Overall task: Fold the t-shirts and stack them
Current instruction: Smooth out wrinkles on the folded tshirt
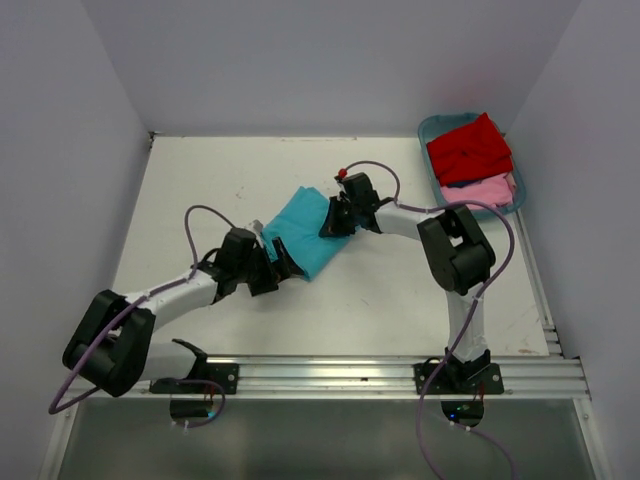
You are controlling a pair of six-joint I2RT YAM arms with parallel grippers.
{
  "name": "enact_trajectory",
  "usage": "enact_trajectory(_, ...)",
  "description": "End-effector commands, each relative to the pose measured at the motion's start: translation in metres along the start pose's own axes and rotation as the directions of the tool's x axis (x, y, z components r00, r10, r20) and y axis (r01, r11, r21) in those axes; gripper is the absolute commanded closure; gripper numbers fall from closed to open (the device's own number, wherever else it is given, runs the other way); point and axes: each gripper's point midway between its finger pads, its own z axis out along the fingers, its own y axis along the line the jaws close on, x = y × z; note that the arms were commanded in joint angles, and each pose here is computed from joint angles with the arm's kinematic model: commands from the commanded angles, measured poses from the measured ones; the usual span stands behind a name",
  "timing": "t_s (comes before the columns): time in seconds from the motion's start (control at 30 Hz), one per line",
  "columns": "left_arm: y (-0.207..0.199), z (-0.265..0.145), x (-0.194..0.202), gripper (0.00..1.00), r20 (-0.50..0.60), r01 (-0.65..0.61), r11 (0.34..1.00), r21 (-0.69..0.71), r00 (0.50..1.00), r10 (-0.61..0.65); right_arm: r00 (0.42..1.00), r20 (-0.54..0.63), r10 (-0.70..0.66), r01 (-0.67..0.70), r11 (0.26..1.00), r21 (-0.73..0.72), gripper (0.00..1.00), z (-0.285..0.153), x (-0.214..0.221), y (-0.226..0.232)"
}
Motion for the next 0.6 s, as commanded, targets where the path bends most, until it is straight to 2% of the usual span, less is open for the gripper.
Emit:
enact_trajectory(0.0,0.006,0.005,0.011,0.00,0.029,0.121,0.990,-0.071,0.992,-0.119,1.000,0.007,-0.024,0.023,0.997,0.068,1.00,-0.013,-0.001,-0.014)
enact_trajectory(0.17,0.002,0.000,-0.004,0.00,0.149,0.182,0.981,-0.072,0.974,-0.170,0.999,0.021,-0.032,0.030,0.998,0.061,1.00,-0.016,-0.002,-0.013)
enact_trajectory(0.27,-0.004,-0.001,-0.021,0.00,0.253,0.275,0.961,0.002,0.930,-0.267,0.999,0.017,-0.031,0.030,0.998,0.060,1.00,-0.016,0.001,-0.014)
enact_trajectory(0.3,0.007,0.001,-0.019,0.00,0.279,0.297,0.955,-0.002,0.917,-0.285,0.999,0.016,-0.030,0.029,0.998,0.061,1.00,-0.015,0.002,-0.015)
enact_trajectory(0.33,-0.002,0.000,-0.030,0.00,0.324,0.299,0.952,0.071,0.896,-0.305,0.999,0.016,-0.030,0.029,0.998,0.061,1.00,-0.016,0.002,-0.015)
enact_trajectory(0.43,0.011,0.012,-0.025,0.00,0.320,0.377,0.924,0.066,0.869,-0.377,0.999,0.012,-0.037,0.036,0.997,0.061,1.00,-0.016,0.004,-0.015)
enact_trajectory(0.57,0.023,0.050,-0.016,0.00,0.245,0.424,0.905,-0.040,0.882,-0.403,0.999,0.010,-0.042,0.042,0.997,0.064,1.00,-0.017,0.005,-0.017)
